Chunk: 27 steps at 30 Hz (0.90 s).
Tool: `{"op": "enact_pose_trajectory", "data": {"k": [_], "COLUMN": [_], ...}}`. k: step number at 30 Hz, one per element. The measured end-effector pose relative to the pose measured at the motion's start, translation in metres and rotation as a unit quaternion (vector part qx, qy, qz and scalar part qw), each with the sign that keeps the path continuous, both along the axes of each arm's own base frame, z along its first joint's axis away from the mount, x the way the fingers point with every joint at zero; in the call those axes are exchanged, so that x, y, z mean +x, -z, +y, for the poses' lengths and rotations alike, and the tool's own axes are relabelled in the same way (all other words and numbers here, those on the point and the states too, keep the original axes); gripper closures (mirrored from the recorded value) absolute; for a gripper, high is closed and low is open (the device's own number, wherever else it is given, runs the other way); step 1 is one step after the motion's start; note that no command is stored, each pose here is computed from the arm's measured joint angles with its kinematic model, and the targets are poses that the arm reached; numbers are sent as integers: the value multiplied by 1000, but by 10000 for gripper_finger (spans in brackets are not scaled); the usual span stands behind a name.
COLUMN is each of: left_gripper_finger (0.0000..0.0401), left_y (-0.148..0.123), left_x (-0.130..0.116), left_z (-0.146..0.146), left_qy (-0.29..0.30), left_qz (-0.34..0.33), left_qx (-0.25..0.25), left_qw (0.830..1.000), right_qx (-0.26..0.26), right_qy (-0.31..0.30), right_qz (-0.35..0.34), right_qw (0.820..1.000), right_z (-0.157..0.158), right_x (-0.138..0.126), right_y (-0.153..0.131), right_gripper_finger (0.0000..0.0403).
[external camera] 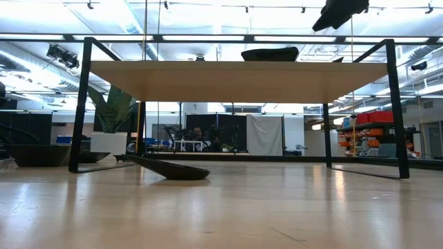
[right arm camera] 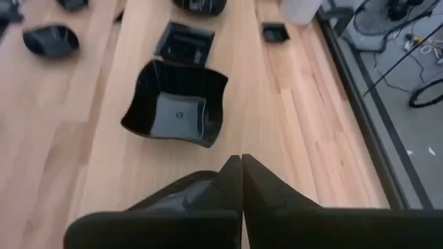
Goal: Pick & Place Mini shaped plates
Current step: Stack the square plate on top of the square plate on the shelf
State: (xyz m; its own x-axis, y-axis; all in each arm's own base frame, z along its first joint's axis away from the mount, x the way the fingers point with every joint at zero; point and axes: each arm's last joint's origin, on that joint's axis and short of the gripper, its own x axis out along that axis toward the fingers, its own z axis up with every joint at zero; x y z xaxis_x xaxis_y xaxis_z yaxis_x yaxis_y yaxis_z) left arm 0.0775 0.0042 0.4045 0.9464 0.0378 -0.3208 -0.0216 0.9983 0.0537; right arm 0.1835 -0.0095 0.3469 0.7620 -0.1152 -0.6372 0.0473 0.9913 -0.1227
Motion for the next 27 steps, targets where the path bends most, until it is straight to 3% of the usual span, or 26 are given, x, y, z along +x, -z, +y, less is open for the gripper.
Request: {"op": "enact_pose_trajectory", "data": {"k": [9,14,27], "left_gripper_finger": [398,398,398], "left_y": [0,0,0], "left_x": [0,0,0], "left_z": [0,0,0], "left_qy": [0,0,0], "left_qz": [0,0,0], "left_qx": [0,0,0], "left_qw": [1000,1000,1000], "right_qx": [31,58,83], "right_qy": [5,-23,-23], "right_qz": [-37,-79,-175], "right_qw": [999,995,981], "right_z": [2,5,7], "right_x": [-30,-41,-80], "right_y": [7,25,64], "right_gripper_finger": [403,403,403]}}
